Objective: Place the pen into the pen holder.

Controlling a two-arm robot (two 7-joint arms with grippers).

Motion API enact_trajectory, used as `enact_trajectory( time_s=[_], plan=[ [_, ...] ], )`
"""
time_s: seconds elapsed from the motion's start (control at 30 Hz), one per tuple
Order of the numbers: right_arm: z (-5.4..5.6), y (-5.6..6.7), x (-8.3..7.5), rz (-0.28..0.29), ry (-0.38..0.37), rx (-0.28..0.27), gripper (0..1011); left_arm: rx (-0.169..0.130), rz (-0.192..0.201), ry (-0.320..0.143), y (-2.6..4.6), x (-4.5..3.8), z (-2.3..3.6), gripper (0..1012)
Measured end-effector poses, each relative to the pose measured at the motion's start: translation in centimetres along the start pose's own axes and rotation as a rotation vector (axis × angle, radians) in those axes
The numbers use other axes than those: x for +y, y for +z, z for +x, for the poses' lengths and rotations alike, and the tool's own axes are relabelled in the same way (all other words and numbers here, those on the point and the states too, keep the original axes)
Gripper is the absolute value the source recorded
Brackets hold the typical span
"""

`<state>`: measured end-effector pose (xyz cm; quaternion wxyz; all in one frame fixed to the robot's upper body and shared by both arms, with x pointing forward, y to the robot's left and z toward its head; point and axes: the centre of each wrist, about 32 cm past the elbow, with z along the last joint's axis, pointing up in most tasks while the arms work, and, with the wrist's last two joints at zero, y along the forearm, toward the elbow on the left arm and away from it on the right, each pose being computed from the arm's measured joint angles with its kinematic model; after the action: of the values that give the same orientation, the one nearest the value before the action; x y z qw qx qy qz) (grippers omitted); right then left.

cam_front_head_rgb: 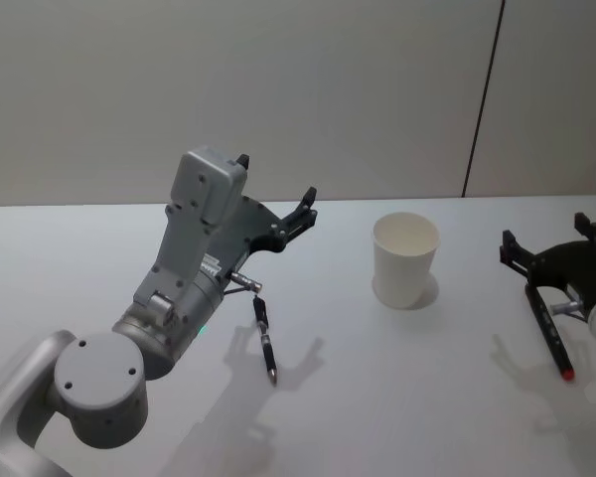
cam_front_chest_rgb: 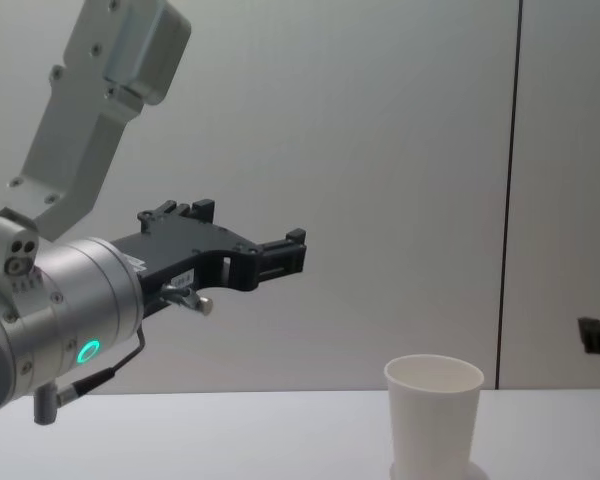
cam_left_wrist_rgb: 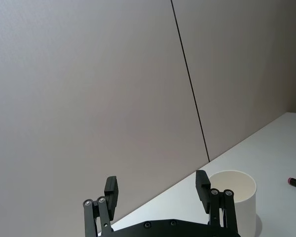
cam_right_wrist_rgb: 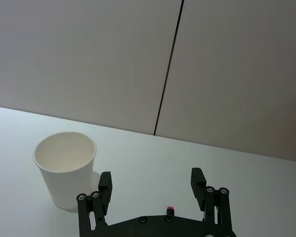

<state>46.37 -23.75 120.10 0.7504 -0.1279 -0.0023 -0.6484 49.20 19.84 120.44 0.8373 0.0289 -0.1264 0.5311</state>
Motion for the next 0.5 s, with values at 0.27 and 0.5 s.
enact_trajectory(
  time_s=[0.27,0.5],
  plan=[
    [0.8,-0.1,0.4,-0.067,-0.014,0.004,1002,0.000,0.000,0.000,0.00,0.00,0.00,1000],
    [1.4,-0.1,1.1,-0.133,-0.031,0.014,1002,0.000,0.000,0.000,0.00,0.00,0.00,1000]
  ],
)
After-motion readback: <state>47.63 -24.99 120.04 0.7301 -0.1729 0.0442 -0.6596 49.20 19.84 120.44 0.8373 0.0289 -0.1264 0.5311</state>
